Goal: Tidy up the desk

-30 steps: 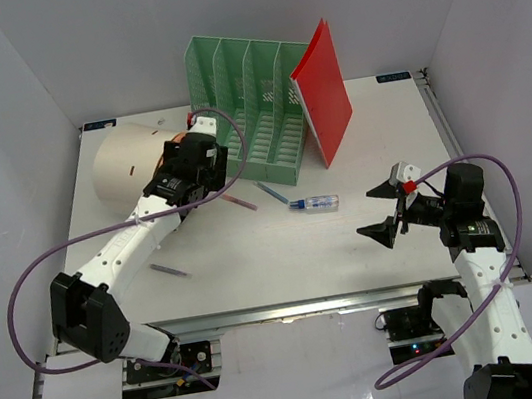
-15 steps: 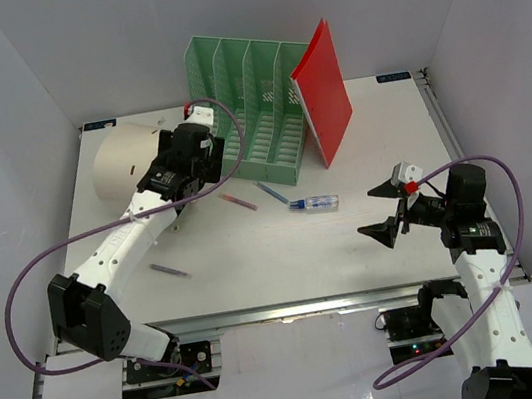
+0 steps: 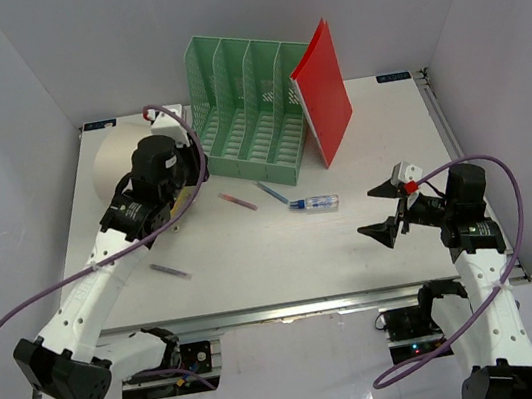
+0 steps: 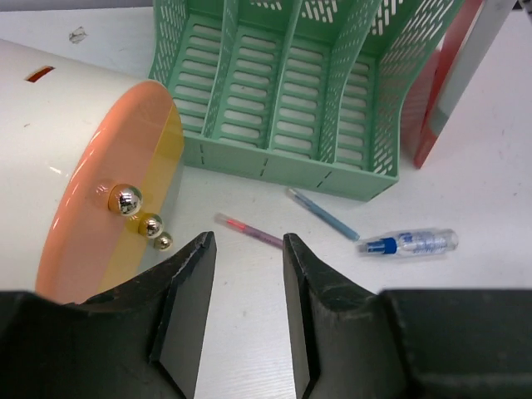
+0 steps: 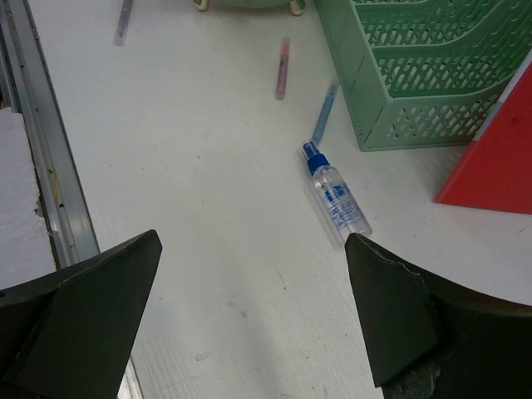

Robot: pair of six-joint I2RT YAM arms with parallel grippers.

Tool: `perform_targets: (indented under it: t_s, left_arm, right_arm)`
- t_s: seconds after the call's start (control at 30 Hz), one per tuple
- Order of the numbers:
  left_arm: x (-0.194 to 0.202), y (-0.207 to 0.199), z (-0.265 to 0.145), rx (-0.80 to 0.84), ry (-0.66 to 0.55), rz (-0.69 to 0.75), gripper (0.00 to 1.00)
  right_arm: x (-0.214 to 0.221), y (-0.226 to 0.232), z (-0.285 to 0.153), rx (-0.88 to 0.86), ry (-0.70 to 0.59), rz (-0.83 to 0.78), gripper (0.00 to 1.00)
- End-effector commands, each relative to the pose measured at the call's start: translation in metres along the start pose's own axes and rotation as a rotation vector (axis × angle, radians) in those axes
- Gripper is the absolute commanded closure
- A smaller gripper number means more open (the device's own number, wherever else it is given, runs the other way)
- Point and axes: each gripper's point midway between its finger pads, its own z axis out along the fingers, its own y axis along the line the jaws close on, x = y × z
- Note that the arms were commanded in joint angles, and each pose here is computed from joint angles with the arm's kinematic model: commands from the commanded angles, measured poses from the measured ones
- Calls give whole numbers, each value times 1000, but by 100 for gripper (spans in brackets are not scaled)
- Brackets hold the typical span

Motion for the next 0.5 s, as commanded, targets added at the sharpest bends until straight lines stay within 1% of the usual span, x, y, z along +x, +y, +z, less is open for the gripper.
perform_targets:
  t_s: [0.0, 0.07, 0.13, 0.2, 0.33, 0.4, 0.47]
  left_arm:
    - [29, 0, 15, -88, 47, -184, 54]
    - [47, 8, 25, -177, 78, -222, 55]
    - [56, 17, 31, -288, 76, -245, 52]
    - [58, 25, 31, -397, 44, -238, 46]
    - [61, 24, 34, -527, -1, -226, 34]
    - [65, 28, 36, -594, -13, -204, 30]
    - [72, 35, 42, -668, -21, -186, 31]
  right_arm:
    - [-4, 0, 0, -14, -19, -14, 2]
    - [-3, 0, 0, -14, -18, -10, 2]
    - [-3, 0, 0, -13, -18, -11, 2]
    - [-3, 0, 0, -14, -19, -11, 2]
    - [-3, 0, 0, -15, -19, -9, 2]
    - [-3, 0, 0, -17, -19, -7, 2]
    - [-3, -1, 1, -17, -18, -5, 2]
